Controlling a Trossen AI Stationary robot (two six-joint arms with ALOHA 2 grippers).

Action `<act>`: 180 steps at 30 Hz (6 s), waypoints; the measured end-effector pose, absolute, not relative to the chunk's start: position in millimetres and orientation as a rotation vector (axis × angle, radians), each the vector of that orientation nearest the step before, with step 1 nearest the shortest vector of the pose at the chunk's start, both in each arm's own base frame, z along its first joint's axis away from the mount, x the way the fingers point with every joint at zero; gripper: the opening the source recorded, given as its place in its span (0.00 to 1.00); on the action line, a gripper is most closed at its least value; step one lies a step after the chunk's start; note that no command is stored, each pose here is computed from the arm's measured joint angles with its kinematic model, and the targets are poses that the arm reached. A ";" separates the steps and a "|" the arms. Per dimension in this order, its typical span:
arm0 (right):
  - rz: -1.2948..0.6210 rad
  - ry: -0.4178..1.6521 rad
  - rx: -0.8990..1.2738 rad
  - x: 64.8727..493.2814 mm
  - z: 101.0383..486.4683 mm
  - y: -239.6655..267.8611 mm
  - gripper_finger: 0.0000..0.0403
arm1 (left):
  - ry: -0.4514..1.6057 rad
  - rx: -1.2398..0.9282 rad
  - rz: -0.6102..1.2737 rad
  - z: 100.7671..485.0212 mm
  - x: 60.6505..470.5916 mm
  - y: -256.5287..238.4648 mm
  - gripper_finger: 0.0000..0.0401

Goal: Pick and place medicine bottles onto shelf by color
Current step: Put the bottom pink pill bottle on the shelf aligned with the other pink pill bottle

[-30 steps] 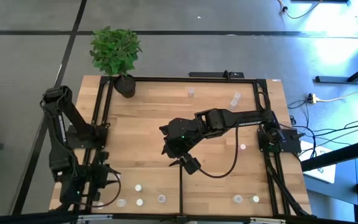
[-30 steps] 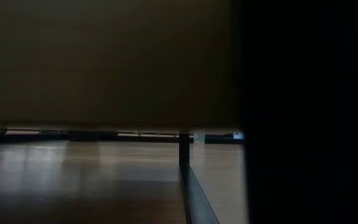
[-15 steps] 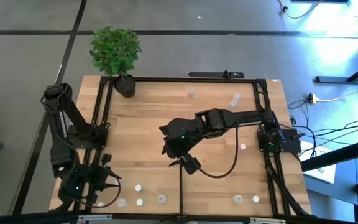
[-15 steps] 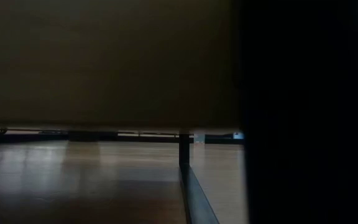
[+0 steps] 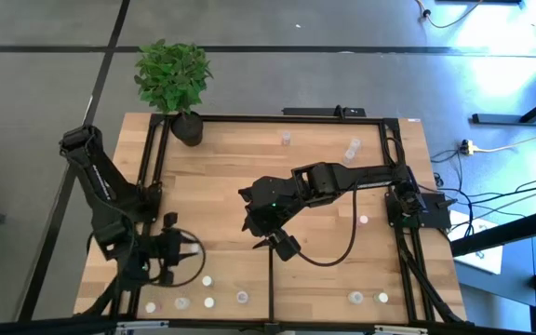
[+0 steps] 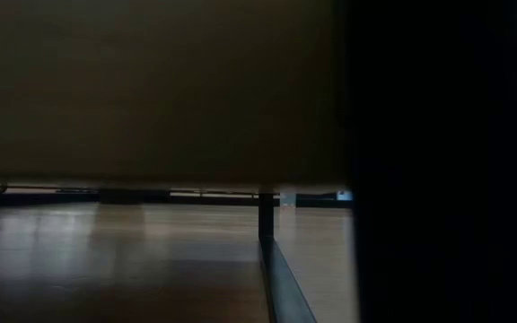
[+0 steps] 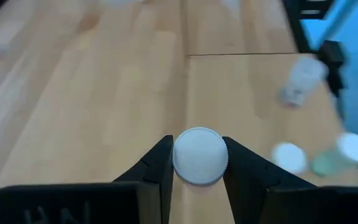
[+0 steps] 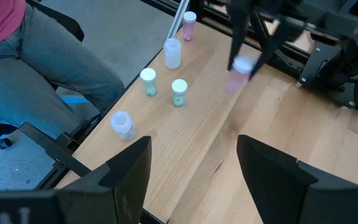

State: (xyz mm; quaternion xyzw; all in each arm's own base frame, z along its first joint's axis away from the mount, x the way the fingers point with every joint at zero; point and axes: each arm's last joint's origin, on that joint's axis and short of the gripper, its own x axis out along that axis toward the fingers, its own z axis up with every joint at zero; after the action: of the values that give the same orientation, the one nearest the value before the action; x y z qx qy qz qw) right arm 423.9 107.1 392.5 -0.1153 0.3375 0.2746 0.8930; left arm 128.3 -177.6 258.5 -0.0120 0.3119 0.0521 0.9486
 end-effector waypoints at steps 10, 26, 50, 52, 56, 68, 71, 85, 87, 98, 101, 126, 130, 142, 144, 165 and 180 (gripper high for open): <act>0.570 0.700 -0.239 423.8 392.5 107.2 0.59 | 0.751 -0.056 0.314 251.8 149.9 -144.0 0.25; 0.570 0.700 -0.239 423.9 392.5 107.1 0.59 | 0.718 -0.173 0.447 249.6 130.0 -141.7 0.25; 0.570 0.700 -0.239 423.9 392.5 107.1 0.59 | 0.643 -0.294 0.710 204.2 125.4 -112.5 0.25; 0.570 0.700 -0.239 423.8 392.5 107.2 0.59 | 0.644 -0.295 0.743 204.1 129.8 -107.5 0.25; 0.570 0.701 -0.239 423.9 392.4 107.1 0.59 | 0.651 -0.300 0.772 202.9 136.8 -101.6 0.25; 0.569 0.700 -0.239 423.9 392.5 107.1 0.59 | 0.663 -0.400 0.756 164.7 134.1 -96.0 0.25; 0.570 0.700 -0.239 423.9 392.4 107.2 0.59 | 0.682 -0.415 0.769 160.4 131.6 -94.3 0.25; 0.570 0.700 -0.239 423.9 392.5 107.1 0.59 | 0.691 -0.431 0.841 147.0 126.0 -82.9 0.25; 0.570 0.700 -0.239 423.9 392.5 107.1 0.59 | 0.708 -0.439 0.850 145.4 125.7 -81.4 0.25; 0.570 0.700 -0.239 423.9 392.5 107.1 0.59 | 0.721 -0.460 0.851 142.4 125.5 -80.7 0.27; 0.570 0.700 -0.239 423.8 392.5 107.2 0.59 | 0.722 -0.461 0.851 142.4 125.5 -80.7 0.30; 0.570 0.700 -0.239 423.9 392.5 107.1 0.59 | 0.751 -0.415 0.822 166.5 130.3 -90.6 0.57; 0.570 0.700 -0.239 423.9 392.5 107.2 0.59 | 0.777 -0.418 0.815 187.6 134.8 -96.6 0.57; 0.570 0.700 -0.239 423.9 392.5 107.2 0.59 | 0.814 -0.304 0.662 241.1 137.9 -116.8 0.57; 0.570 0.700 -0.239 423.9 392.5 107.1 0.59 | 0.800 -0.297 0.638 242.9 134.5 -121.1 0.57; 0.567 0.662 -0.239 426.2 395.2 108.0 0.59 | 0.723 -0.342 0.530 244.3 88.1 -145.5 0.57; 0.219 0.550 -0.315 463.3 361.3 82.6 0.59 | 0.675 -0.296 0.434 245.7 70.7 -152.1 0.57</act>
State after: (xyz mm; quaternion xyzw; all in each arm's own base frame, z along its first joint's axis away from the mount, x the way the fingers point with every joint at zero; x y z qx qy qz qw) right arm 463.3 82.6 361.3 -0.1545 0.2697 0.1075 0.9444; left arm 70.7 -152.1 245.7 -0.1436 0.3275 0.2107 0.9098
